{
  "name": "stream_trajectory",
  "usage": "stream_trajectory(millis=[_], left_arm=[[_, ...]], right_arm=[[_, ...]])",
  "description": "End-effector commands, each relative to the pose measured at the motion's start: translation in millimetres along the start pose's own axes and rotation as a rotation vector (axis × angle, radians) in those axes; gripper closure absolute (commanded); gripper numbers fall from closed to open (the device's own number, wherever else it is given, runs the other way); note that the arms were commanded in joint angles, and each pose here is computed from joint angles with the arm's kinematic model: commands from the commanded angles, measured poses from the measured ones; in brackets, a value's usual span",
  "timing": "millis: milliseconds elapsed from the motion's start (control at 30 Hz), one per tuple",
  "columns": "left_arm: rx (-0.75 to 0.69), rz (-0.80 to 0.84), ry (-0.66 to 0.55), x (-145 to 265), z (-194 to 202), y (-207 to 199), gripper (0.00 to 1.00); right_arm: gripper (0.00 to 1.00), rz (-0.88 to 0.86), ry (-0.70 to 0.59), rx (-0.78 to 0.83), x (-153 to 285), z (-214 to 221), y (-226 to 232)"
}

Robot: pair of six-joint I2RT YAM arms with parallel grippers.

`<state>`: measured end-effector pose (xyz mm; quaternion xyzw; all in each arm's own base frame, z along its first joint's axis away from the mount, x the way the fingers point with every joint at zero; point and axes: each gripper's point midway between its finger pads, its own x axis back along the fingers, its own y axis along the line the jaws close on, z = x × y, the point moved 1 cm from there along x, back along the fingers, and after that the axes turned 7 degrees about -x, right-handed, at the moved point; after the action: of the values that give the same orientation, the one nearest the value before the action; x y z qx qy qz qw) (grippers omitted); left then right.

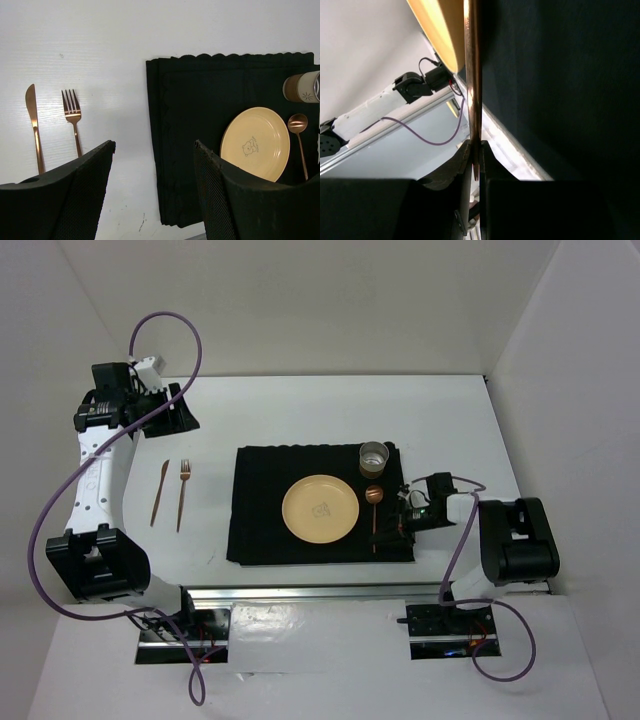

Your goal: Set the dinner table for one person

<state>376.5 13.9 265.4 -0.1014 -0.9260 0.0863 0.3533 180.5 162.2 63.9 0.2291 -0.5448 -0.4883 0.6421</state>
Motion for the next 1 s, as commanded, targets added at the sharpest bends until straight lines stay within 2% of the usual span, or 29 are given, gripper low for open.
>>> stream_trajectory(millis=[0,200,233,267,400,533,767,967], left_arm=[[-0.019,0.009,-0.014,1,-4,1,0.28],[-0.013,-0.007,-0.015,6,-4,4,0.28],[-0.014,-0.007,-0.015,6,-4,4,0.28],[-0.014,-0.007,-0.015,6,-4,4,0.28],[-0.023,-0.007,-0.015,6,-4,4,0.28],[-0.023,-0.007,-0.015,6,-4,4,0.28],[-0.032,-0.007,-0.015,6,-4,5,0.28],[-0.032,-0.007,-0.015,6,-4,5,0.28]], right_arm=[[1.00,-0.055,-0.023,0.103,-1,-19,12],[1.00,-0.050,0.007,0.075,-5,-18,3],[0.97,-0.041,0.001,0.075,-6,-19,1],[0.89,-0.014,-0.010,0.064,-6,-21,-3],[0.68,0.088,-0.065,0.055,-3,-32,-10],[0.64,0.092,-0.071,0.049,-3,-31,-11],[0.64,0.159,-0.098,0.028,0,-34,-19],[0.50,0.137,-0.078,0.021,2,-26,-13]])
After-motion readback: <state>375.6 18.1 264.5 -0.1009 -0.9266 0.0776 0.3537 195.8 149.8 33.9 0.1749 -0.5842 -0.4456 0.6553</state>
